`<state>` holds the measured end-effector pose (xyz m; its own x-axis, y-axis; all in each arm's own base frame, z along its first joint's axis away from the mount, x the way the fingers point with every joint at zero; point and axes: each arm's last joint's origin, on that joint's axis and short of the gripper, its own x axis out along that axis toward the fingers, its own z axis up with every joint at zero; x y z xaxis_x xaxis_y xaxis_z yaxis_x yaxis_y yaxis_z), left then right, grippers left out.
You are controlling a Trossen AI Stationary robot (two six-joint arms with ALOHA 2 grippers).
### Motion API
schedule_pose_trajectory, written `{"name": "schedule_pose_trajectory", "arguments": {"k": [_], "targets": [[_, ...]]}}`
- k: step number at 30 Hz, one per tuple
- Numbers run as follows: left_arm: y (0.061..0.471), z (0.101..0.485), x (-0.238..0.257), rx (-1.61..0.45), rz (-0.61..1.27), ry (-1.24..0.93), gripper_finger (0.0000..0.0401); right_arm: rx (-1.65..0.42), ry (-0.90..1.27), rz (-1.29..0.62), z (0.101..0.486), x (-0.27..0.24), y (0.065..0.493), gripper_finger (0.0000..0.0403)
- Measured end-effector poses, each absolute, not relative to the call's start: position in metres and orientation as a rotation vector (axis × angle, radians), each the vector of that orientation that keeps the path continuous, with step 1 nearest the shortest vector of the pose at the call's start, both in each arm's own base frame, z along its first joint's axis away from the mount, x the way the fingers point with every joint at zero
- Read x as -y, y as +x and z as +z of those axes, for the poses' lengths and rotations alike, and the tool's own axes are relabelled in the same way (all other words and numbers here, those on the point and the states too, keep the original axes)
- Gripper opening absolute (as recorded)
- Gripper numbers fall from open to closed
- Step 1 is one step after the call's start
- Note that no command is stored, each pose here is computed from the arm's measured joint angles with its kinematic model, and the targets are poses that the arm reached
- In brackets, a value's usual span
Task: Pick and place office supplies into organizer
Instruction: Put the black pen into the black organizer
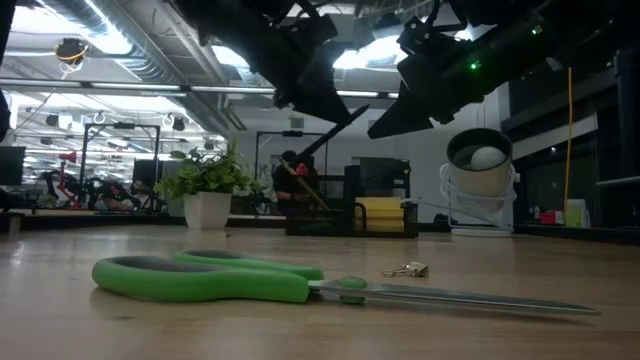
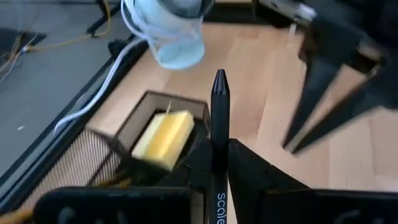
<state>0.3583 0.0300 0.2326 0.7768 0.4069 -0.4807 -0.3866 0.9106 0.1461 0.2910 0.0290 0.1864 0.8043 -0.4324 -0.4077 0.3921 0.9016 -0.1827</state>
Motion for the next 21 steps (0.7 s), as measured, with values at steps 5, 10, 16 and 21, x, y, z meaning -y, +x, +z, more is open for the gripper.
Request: {"name": "schedule_pose_trajectory", "arguments": {"k": [5,10,16,21], "targets": [[0.362,0.241,-0.050,-0.439,0.368,0.050,0.0034,-0.459,-0.092,-0.442,0.186,-0.029,0.291,0.0026],[0.363,0.250,-0.070,-0.344,0.328,0.070,0.0033,-0.460,-0.096,-0.441,0.186,-0.029,0.291,0.0026],[0.353,0.243,-0.093,-0.191,0.310,0.052,0.0033,-0.464,-0.115,-0.437,0.186,-0.029,0.291,0.0026],[0.339,0.231,-0.110,-0.132,0.326,0.031,0.0034,-0.458,-0.115,-0.436,0.187,-0.029,0.291,0.0026]]}}
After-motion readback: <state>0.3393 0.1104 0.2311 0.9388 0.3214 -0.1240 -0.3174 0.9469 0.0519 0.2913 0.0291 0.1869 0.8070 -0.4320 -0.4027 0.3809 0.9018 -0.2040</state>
